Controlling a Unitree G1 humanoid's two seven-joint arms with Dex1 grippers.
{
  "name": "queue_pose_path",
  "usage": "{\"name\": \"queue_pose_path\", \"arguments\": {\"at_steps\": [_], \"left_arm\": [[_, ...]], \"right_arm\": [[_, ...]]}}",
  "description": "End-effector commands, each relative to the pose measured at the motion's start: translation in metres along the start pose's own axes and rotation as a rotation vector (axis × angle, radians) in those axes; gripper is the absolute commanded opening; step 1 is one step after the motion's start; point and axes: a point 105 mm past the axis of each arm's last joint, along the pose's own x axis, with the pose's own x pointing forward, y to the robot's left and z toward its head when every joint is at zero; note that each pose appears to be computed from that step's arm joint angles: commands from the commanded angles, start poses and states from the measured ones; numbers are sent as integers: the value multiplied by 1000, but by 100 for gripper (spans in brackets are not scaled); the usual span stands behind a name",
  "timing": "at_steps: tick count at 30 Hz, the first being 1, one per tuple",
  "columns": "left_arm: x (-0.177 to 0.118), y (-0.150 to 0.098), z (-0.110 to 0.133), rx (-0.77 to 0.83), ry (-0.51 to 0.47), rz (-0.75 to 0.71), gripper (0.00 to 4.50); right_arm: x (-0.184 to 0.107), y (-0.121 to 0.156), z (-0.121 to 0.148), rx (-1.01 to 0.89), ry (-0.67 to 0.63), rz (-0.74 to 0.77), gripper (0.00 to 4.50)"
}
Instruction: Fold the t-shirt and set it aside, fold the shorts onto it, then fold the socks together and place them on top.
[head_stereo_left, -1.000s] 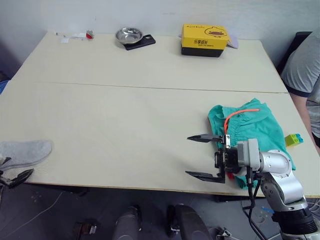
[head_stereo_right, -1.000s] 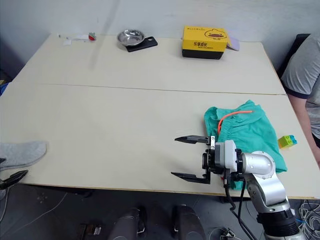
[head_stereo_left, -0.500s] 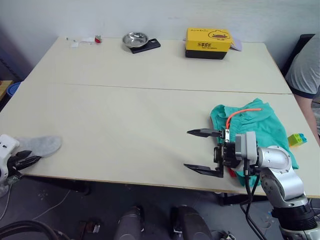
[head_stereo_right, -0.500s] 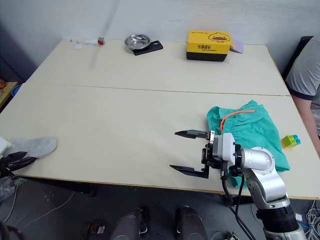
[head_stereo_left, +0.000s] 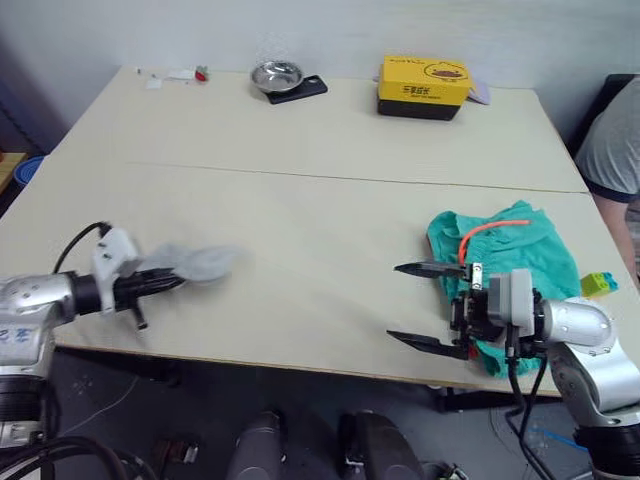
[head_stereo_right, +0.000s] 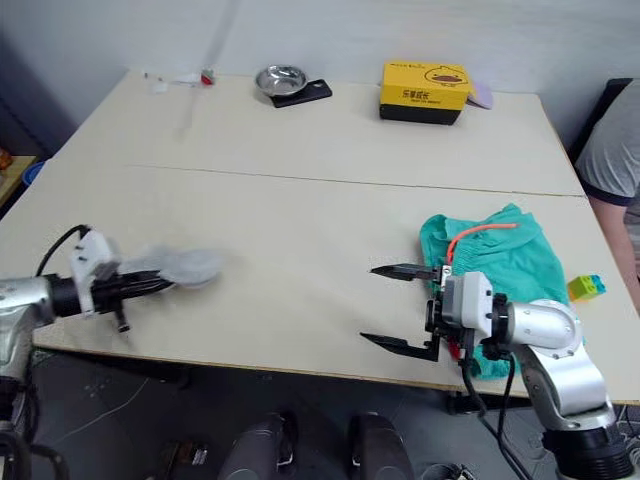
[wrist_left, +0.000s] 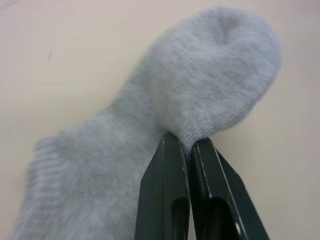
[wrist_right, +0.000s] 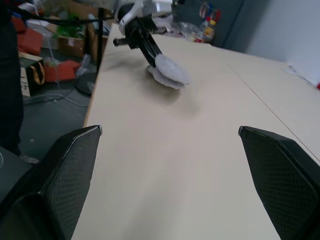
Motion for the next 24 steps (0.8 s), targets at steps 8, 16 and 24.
{"name": "queue_pose_path", "arguments": {"at_steps": [8,16,24], "left_arm": [[121,-65,35,-55,-38,-161,2],[155,-96,46,-28,-86,-206,51],[109,-94,72,-118,-239,-370,295]], "right_arm": [[-24,1,1,-68,90,-74,450],[-22,9,-9,-27,113,-88,450],[-9,2,-8,106,80,-159,450]]}}
